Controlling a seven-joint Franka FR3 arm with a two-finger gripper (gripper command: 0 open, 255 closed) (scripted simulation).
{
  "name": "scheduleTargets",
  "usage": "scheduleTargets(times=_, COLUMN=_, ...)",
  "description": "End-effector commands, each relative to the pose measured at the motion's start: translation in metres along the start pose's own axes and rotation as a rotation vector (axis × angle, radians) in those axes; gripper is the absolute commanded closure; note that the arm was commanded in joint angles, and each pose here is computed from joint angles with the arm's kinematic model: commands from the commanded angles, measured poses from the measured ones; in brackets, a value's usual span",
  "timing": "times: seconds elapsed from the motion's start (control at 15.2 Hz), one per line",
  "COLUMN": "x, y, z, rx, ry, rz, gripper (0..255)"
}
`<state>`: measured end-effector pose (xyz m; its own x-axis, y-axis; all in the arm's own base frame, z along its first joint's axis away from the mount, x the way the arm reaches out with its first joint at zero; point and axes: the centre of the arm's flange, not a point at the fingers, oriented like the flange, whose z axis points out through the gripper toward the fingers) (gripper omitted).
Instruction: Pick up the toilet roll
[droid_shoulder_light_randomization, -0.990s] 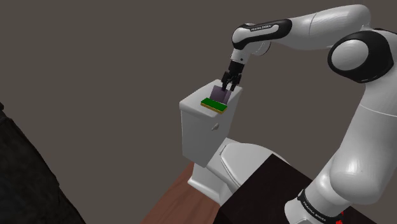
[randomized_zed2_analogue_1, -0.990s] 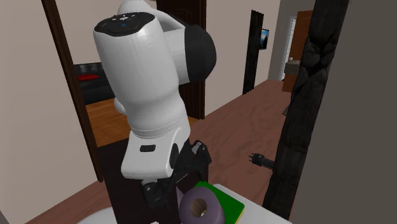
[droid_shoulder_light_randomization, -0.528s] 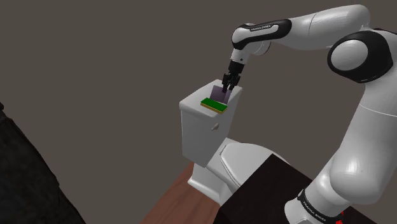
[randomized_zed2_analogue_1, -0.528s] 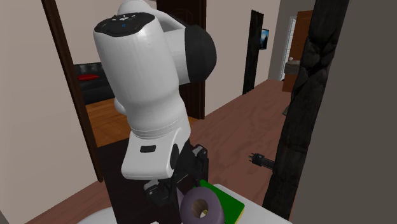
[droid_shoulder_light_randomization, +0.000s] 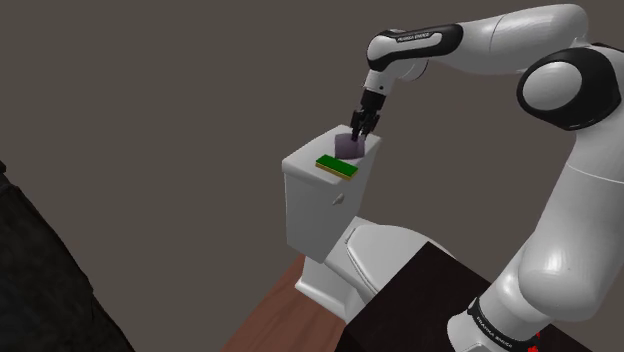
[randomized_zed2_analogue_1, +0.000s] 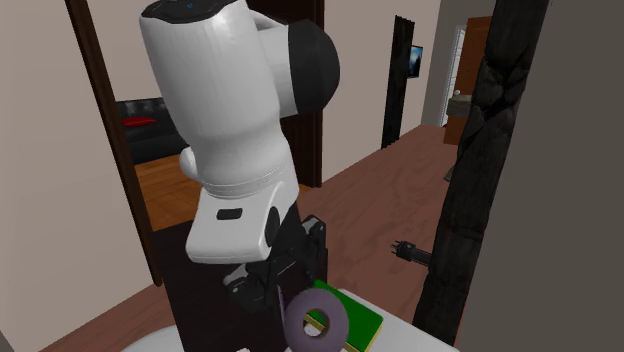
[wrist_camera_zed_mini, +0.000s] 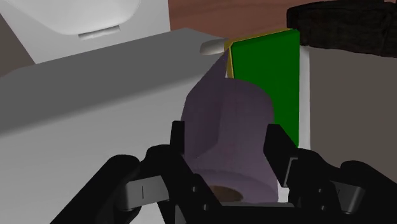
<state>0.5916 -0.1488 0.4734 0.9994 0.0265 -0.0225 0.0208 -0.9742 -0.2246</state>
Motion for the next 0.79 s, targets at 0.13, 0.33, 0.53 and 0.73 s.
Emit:
scheduleTargets(times=0.13, x=0.0, y=-0.005, z=-0.021, rx=0.0, ry=0.0, rz=0.0, gripper=255)
scheduleTargets(times=0.33, x=-0.001, y=-0.008, z=-0.036, rx=0.0, ry=0.0, rz=0.0, gripper=255)
scheduleTargets(times=0.53, x=-0.001, y=-0.012, z=-0.052, rx=0.0, ry=0.0, rz=0.0, gripper=255)
scheduleTargets(times=0.73, x=-0.001, y=-0.013, z=-0.058, rx=0.0, ry=0.0, rz=0.0, gripper=255)
